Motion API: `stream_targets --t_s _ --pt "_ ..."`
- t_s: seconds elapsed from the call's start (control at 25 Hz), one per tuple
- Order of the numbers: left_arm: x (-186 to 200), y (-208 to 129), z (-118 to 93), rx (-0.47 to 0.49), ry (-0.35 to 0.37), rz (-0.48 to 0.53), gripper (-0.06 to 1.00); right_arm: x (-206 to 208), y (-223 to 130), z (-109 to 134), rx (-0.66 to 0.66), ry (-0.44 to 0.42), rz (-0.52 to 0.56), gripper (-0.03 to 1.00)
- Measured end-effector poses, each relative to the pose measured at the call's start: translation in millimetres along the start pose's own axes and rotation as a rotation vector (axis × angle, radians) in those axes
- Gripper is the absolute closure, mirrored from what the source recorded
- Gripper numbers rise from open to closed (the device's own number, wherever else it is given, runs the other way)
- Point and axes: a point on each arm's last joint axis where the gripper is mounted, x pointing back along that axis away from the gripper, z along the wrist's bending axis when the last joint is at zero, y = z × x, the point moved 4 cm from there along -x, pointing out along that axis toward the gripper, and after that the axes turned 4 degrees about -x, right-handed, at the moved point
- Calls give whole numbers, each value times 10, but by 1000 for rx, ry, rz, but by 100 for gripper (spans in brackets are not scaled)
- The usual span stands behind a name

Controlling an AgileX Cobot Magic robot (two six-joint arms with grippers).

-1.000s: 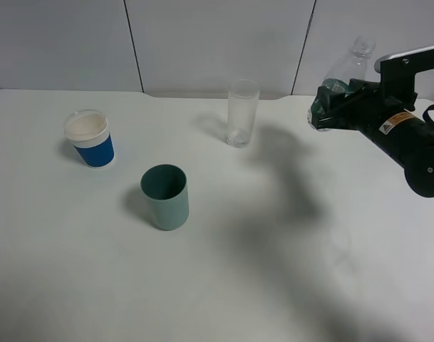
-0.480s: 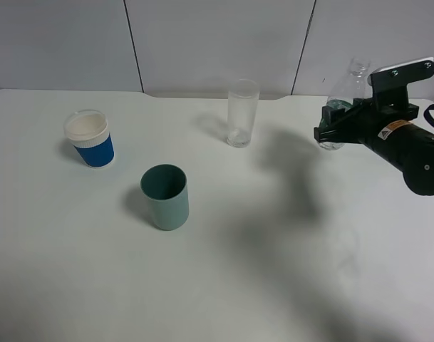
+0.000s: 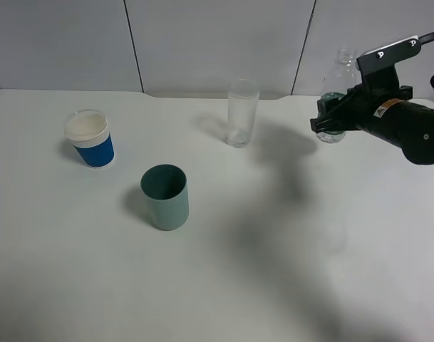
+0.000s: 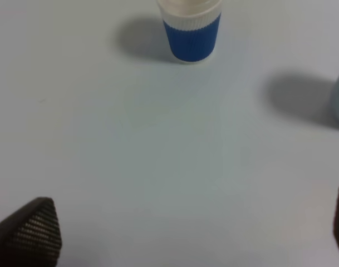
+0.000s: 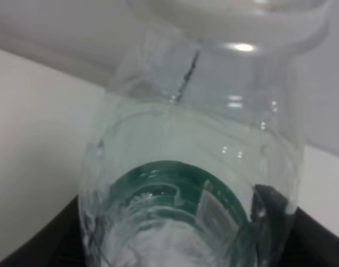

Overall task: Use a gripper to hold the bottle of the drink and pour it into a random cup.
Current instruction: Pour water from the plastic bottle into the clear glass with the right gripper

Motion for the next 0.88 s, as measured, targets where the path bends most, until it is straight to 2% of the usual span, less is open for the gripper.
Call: stream_targets --t_s 0.28,0.88 --pt "0 0 0 0 0 0 -5 -133 158 1 115 47 57 41" --pt "0 0 0 0 0 0 -5 -252 398 13 378 108 91 41"
